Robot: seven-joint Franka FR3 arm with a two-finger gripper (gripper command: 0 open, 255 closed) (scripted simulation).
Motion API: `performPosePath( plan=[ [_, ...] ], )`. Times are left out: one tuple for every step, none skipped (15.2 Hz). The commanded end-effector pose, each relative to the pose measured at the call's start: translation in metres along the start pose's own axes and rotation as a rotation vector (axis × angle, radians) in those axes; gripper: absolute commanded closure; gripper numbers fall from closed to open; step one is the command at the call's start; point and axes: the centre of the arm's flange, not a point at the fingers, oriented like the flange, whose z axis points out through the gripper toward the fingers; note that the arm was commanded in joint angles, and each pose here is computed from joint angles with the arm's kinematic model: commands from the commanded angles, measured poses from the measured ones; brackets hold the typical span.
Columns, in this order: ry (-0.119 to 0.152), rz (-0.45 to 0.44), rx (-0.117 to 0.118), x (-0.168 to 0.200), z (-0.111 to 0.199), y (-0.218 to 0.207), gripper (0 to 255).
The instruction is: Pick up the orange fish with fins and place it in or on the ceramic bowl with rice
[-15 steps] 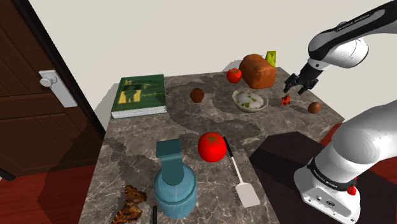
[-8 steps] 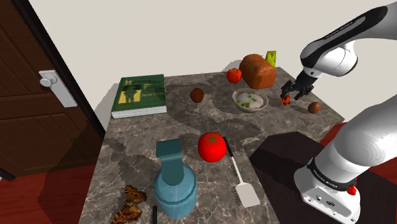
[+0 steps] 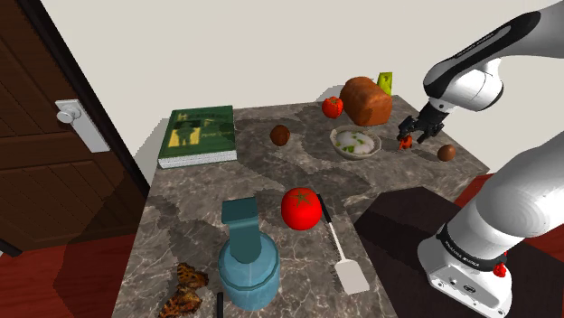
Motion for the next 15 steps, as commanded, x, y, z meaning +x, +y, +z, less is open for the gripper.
performPosePath(
  plan=[
    [0.000, 0.000, 0.000, 0.000, 0.000, 0.000, 255],
    [0.000, 0.000, 0.000, 0.000, 0.000, 0.000, 255],
    [0.000, 0.000, 0.000, 0.000, 0.000, 0.000, 255],
    [0.000, 0.000, 0.000, 0.000, 0.000, 0.000, 255],
    [0.000, 0.000, 0.000, 0.000, 0.000, 0.000, 255],
    [0.000, 0.000, 0.000, 0.001, 0.000, 0.000, 255],
    [0.000, 0.000, 0.000, 0.000, 0.000, 0.000, 255],
    [0.000, 0.000, 0.000, 0.001, 0.000, -0.001, 255],
    [0.000, 0.000, 0.000, 0.001, 0.000, 0.000, 255],
    [0.000, 0.000, 0.000, 0.000, 0.000, 0.000, 255],
    [0.000, 0.000, 0.000, 0.001, -0.005, -0.001, 255],
    [0.000, 0.000, 0.000, 0.001, -0.010, -0.002, 255],
    [0.000, 0.000, 0.000, 0.002, -0.015, -0.003, 255],
    [0.000, 0.000, 0.000, 0.002, -0.020, -0.005, 255],
    [0.000, 0.000, 0.000, 0.003, -0.026, -0.006, 255]
  ],
)
